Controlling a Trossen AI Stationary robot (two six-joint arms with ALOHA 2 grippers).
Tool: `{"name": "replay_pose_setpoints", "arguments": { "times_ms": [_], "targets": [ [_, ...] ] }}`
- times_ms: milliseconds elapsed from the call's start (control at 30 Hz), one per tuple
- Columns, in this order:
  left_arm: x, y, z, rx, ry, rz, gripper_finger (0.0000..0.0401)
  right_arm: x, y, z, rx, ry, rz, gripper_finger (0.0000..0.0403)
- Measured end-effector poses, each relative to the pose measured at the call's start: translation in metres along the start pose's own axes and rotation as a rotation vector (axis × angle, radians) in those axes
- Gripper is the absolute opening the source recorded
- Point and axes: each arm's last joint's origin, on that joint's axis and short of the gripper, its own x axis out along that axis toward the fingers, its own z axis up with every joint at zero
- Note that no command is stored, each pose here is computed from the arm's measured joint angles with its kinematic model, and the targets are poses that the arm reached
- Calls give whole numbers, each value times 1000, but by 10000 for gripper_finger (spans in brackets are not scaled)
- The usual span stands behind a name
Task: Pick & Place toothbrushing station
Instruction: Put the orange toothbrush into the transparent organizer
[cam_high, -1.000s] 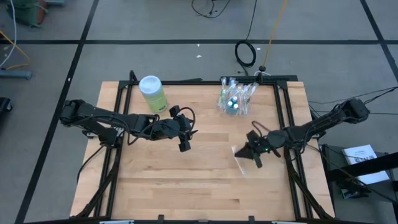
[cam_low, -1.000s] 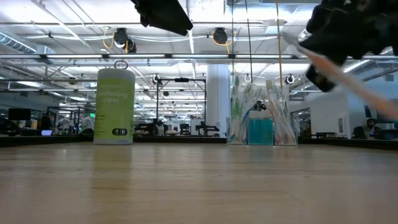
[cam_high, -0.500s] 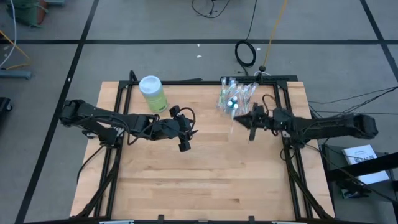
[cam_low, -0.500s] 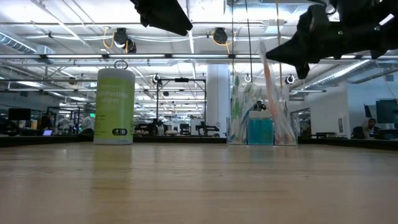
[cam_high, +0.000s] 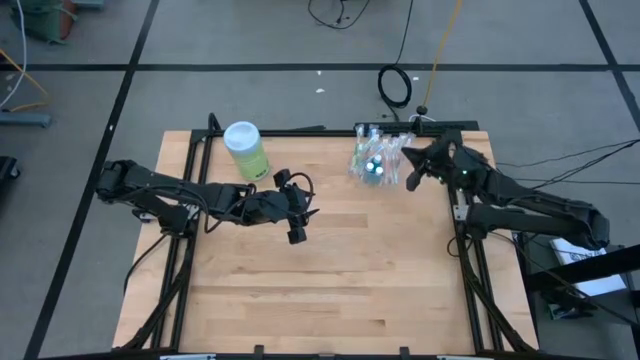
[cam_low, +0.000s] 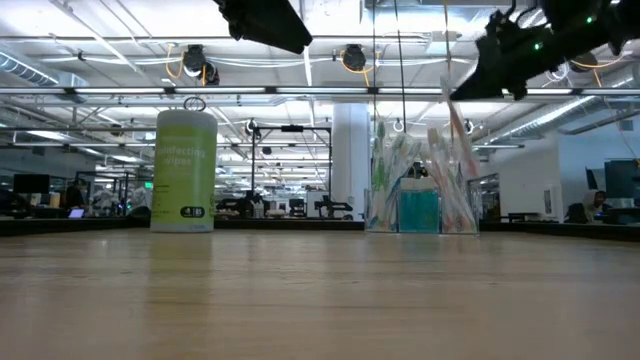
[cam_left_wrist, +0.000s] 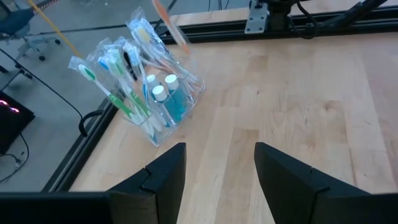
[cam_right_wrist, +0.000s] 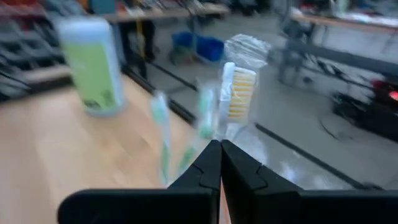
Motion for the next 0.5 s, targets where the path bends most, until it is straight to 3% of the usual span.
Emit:
{"name": "replay_pose_setpoints", "arguments": {
  "times_ms": [167,300,500],
  "targets": [
    [0,0,0,-1,0,0,196,7,-3,-23,-48,70,-91,0],
    [0,0,0,-2,3,-1,196,13,-2,-34,-46,-29,-99,0],
    [0,0,-1,-1,10,-1,196,10,-2,-23,-6,-184,-96,0]
  ]
}}
